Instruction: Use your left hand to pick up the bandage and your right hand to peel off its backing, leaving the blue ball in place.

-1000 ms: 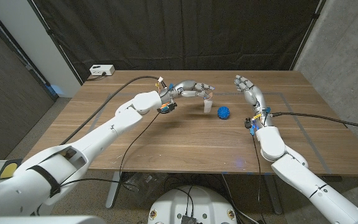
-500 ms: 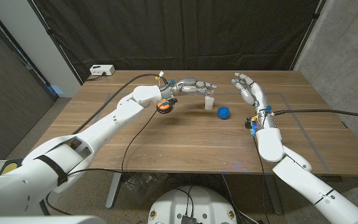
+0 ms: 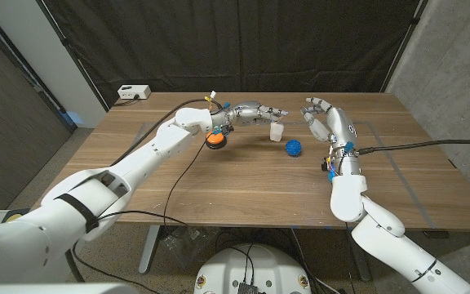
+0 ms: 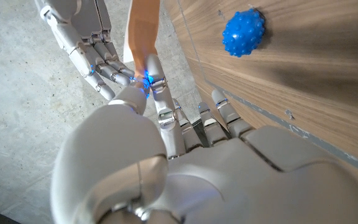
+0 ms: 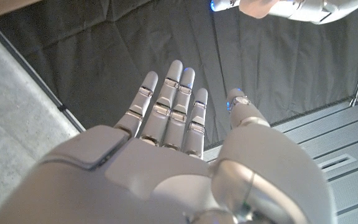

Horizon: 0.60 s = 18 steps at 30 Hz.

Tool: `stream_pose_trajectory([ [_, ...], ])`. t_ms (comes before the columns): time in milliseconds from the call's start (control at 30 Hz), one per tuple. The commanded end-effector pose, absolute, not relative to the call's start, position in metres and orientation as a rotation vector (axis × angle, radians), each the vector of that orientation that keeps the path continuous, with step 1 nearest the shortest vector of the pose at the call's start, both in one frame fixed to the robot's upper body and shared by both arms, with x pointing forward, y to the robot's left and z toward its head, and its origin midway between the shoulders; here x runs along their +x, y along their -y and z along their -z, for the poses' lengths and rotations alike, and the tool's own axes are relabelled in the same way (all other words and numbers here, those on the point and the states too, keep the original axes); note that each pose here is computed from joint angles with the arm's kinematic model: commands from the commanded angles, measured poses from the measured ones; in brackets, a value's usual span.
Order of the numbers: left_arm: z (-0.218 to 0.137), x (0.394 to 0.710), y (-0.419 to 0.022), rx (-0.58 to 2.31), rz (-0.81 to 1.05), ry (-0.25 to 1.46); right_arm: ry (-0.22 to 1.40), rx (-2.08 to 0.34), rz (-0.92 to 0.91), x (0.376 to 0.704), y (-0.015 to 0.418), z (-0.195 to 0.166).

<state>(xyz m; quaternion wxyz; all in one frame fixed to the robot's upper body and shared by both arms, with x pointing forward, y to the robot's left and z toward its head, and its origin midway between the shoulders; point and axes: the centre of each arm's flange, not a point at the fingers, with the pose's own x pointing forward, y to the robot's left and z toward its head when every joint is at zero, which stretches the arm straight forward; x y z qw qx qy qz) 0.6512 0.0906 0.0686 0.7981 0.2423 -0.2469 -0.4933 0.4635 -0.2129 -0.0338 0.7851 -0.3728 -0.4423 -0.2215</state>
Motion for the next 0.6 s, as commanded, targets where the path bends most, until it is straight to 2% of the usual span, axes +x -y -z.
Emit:
stream_pose_trajectory([
  [33, -0.072, 0.656, -0.083, 0.431, 1.148, 0.471, 0.954, -0.963, 0.603, 0.440, 0.201, 0.030],
  [600, -0.082, 0.662, -0.071, 0.403, 1.234, 0.440, 0.810, -1.201, 0.502, 0.425, 0.190, 0.017],
])
